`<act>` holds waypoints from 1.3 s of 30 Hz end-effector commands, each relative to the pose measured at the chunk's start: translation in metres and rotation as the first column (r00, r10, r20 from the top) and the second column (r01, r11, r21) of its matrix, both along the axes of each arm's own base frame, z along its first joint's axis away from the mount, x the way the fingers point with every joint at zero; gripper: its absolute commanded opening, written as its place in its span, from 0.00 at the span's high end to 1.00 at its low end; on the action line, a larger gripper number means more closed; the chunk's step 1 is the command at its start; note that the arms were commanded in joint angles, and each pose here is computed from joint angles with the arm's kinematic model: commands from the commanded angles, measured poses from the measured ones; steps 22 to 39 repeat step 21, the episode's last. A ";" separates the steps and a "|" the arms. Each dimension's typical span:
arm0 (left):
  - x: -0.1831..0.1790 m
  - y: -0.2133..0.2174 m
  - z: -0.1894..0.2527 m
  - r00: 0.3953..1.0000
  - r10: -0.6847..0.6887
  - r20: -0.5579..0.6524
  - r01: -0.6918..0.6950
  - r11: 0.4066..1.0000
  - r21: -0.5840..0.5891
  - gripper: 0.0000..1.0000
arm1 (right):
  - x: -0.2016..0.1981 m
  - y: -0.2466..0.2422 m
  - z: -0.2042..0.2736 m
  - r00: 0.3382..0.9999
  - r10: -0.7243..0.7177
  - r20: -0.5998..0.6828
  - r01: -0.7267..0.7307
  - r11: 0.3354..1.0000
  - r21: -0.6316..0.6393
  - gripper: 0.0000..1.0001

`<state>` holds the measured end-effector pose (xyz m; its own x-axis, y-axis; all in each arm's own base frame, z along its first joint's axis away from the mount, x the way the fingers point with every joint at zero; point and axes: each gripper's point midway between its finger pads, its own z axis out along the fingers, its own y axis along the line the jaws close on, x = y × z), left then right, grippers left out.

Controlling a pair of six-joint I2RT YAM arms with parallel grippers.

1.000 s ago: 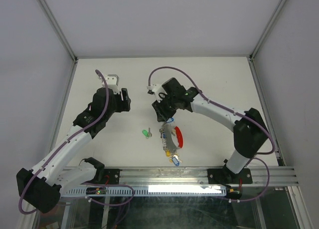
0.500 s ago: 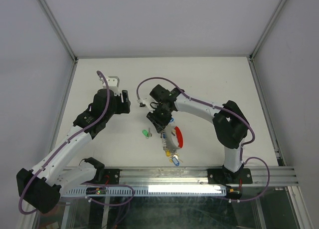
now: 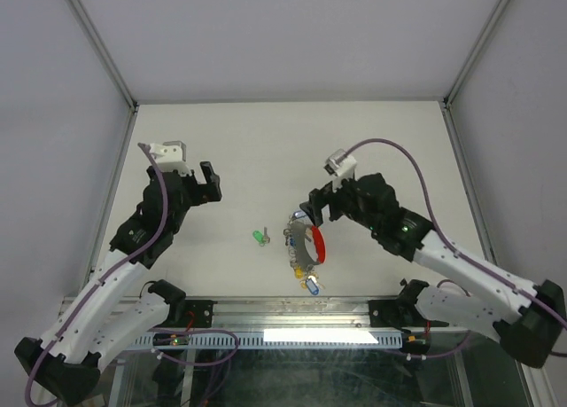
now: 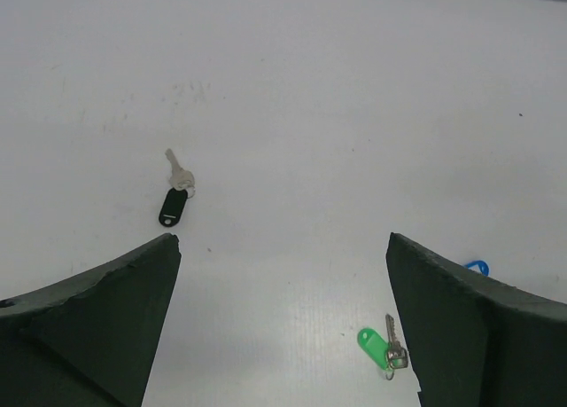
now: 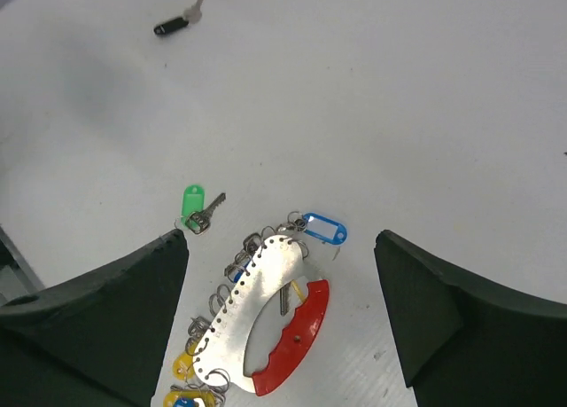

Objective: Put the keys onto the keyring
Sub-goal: Reset both arms

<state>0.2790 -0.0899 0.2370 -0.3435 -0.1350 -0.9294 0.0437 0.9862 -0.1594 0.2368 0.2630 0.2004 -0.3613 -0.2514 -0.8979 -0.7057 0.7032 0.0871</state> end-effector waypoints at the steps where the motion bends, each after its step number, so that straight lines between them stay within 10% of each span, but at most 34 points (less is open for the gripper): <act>1: -0.010 0.025 0.010 0.990 0.132 0.046 -0.130 0.990 -0.055 0.01 | -0.006 -0.032 0.063 0.970 -0.152 0.189 0.095 0.955 0.281 0.11; 3: -0.019 0.034 0.009 0.985 0.167 0.042 -0.164 0.985 -0.058 0.01 | -0.021 -0.049 0.071 0.961 -0.163 0.224 0.082 0.940 0.331 0.11; 5: -0.027 0.042 0.014 0.980 0.193 0.051 -0.189 0.979 -0.073 0.01 | 0.004 -0.131 0.074 0.776 -0.614 0.140 0.502 0.737 0.452 0.01; 8: -0.037 0.048 0.026 0.977 0.196 0.084 -0.188 0.977 -0.096 0.01 | -0.007 -0.164 0.075 0.709 -0.694 0.125 0.553 0.658 0.511 0.00; 39: -0.067 0.074 0.049 0.939 0.276 0.205 -0.232 0.949 -0.215 0.01 | -0.020 -0.195 0.040 0.650 -0.751 0.116 0.640 0.623 0.450 0.00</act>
